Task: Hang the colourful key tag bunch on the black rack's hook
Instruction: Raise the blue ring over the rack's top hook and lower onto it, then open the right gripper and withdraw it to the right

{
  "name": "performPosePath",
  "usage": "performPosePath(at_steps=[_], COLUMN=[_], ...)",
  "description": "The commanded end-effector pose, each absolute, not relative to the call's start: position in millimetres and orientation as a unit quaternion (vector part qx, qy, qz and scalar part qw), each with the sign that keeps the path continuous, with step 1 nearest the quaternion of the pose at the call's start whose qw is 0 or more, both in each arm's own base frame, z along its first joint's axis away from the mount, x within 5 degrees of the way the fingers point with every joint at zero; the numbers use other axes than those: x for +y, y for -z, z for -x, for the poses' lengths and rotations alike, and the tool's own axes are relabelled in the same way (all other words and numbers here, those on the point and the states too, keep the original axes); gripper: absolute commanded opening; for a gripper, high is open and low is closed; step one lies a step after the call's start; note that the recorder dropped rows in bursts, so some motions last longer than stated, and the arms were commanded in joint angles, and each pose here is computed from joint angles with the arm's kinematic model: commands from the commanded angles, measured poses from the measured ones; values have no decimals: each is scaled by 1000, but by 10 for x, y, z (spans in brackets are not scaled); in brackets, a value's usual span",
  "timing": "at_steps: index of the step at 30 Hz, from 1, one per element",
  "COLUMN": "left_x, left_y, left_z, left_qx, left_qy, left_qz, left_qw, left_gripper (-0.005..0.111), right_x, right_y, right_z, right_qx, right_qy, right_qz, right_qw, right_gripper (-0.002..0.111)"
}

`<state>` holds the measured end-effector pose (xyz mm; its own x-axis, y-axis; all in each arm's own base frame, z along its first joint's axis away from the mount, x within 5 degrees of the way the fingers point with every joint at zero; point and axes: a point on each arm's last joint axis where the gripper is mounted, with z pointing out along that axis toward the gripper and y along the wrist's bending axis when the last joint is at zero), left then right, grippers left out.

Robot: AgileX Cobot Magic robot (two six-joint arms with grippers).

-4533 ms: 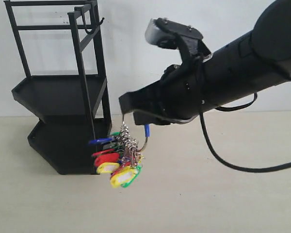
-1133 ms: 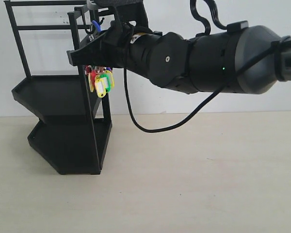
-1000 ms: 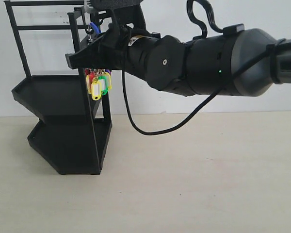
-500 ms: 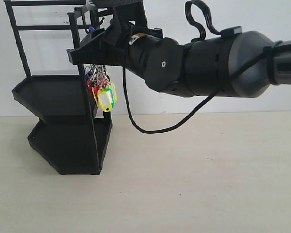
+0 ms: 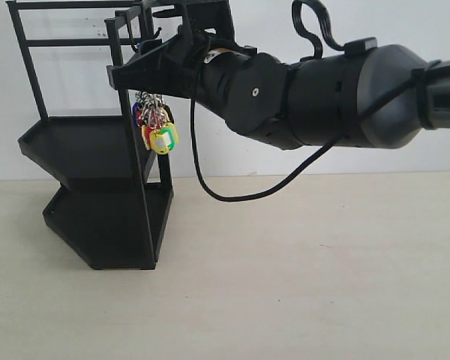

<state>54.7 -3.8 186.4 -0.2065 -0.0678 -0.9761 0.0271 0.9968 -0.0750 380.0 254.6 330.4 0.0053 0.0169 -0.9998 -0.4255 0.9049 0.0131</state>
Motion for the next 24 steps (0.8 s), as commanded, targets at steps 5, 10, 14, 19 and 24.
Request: performPosePath(at_steps=[5, 10, 14, 19, 24], left_x=[-36, -36, -36, -36, -36], left_y=[-1877, -1877, -1877, -1877, -1877], left_z=[-547, -547, -547, -547, -547], left_qx=[772, 772, 772, 772, 772], left_qy=[34, 34, 34, 34, 34], left_qz=[10, 10, 10, 10, 10], left_qw=[634, 634, 634, 634, 634], left_gripper=[4, 4, 4, 4, 4], right_x=[2484, 2405, 2322, 2174, 1956], right_y=[-3551, -3686, -3719, -3707, -3658], right_z=[-3694, -3598, -3485, -3285, -2976], right_qx=[675, 671, 671, 680, 698], right_qy=[-170, -177, -169, -170, -177], right_qz=[148, 141, 147, 144, 140], right_qw=[702, 706, 707, 699, 680], right_gripper=[49, 49, 49, 49, 49])
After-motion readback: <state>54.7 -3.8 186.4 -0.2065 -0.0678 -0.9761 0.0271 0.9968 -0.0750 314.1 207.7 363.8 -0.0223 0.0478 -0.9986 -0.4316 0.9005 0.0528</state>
